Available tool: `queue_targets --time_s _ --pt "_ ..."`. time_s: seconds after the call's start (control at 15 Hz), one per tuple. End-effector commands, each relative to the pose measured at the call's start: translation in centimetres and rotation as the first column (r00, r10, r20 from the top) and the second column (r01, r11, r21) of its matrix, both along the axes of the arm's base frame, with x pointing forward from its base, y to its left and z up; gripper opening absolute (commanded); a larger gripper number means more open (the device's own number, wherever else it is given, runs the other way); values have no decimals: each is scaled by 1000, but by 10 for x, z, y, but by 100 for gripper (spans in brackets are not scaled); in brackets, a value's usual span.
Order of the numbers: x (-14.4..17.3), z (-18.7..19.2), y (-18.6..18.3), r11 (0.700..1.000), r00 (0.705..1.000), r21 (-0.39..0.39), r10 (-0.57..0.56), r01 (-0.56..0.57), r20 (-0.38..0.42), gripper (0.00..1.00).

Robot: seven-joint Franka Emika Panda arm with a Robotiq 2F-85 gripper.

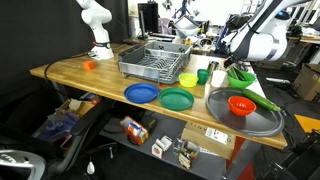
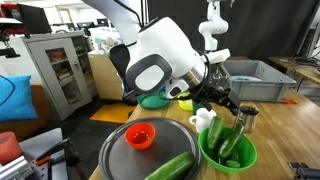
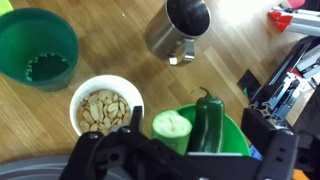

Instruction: Put the zucchini on the blue plate in the green bowl

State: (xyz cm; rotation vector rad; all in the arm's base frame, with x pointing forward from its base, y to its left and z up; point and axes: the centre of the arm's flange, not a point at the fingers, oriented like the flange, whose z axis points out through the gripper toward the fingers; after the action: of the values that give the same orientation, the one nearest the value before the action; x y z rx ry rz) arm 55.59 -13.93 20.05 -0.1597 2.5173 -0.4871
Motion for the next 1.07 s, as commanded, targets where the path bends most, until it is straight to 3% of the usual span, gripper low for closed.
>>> queue_targets --time_s 0.0,0.27,0.47,0.73,1.0 --pt "-21 28 17 1000 999 -10 18 -17 41 100" --pt "-42 64 51 992 991 4 130 -130 15 100" --pt "-72 67 87 961 960 48 275 -273 -47 100" --pt "-114 81 121 883 872 61 469 -465 -141 100" --pt "-153 71 133 782 743 124 620 -611 -252 100"
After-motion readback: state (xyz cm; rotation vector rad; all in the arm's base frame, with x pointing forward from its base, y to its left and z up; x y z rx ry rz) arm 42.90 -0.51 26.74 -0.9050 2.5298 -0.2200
